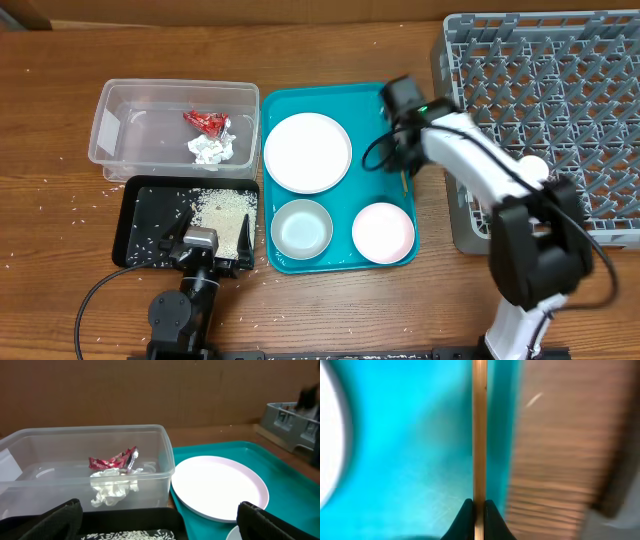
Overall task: Sort waste into correct bins and load items into the dishwasher
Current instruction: 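Place the second chopstick into the dish rack with the right gripper, then grasp the pink-white bowl on the teal tray with the right gripper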
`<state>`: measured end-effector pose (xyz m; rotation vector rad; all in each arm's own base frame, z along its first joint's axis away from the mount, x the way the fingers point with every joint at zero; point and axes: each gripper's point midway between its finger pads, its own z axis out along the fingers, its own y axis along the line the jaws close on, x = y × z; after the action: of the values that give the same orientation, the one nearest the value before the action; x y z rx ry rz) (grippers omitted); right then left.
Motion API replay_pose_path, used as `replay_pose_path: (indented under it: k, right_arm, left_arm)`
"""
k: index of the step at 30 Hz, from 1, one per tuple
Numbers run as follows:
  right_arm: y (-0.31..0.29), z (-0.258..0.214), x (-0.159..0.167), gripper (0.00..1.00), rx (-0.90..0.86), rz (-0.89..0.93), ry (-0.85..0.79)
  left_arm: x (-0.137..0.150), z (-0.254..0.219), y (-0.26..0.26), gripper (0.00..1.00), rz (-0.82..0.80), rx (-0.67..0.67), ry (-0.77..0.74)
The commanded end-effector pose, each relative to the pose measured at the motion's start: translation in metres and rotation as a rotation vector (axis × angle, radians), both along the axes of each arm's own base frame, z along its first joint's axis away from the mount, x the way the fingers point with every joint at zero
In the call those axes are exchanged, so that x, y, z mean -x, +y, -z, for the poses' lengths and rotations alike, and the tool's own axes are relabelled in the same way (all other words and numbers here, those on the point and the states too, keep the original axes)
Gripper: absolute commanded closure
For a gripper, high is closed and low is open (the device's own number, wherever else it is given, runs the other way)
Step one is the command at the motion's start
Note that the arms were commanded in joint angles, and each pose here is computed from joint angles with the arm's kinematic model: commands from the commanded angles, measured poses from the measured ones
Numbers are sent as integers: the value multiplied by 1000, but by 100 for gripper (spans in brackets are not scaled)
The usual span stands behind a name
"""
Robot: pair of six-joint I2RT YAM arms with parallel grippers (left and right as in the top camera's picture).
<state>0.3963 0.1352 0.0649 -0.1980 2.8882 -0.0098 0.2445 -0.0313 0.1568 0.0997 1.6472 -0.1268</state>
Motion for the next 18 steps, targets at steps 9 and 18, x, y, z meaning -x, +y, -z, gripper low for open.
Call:
replay_pose_path:
  k: [9, 18]
  right_arm:
    - [-112, -112, -15, 96, 120, 85, -207]
    - [-137, -40, -5, 74, 236, 109, -13]
  left_arm:
    - [0, 0, -1, 0, 9, -14, -9]
    - [0, 0, -1, 0, 9, -14, -9]
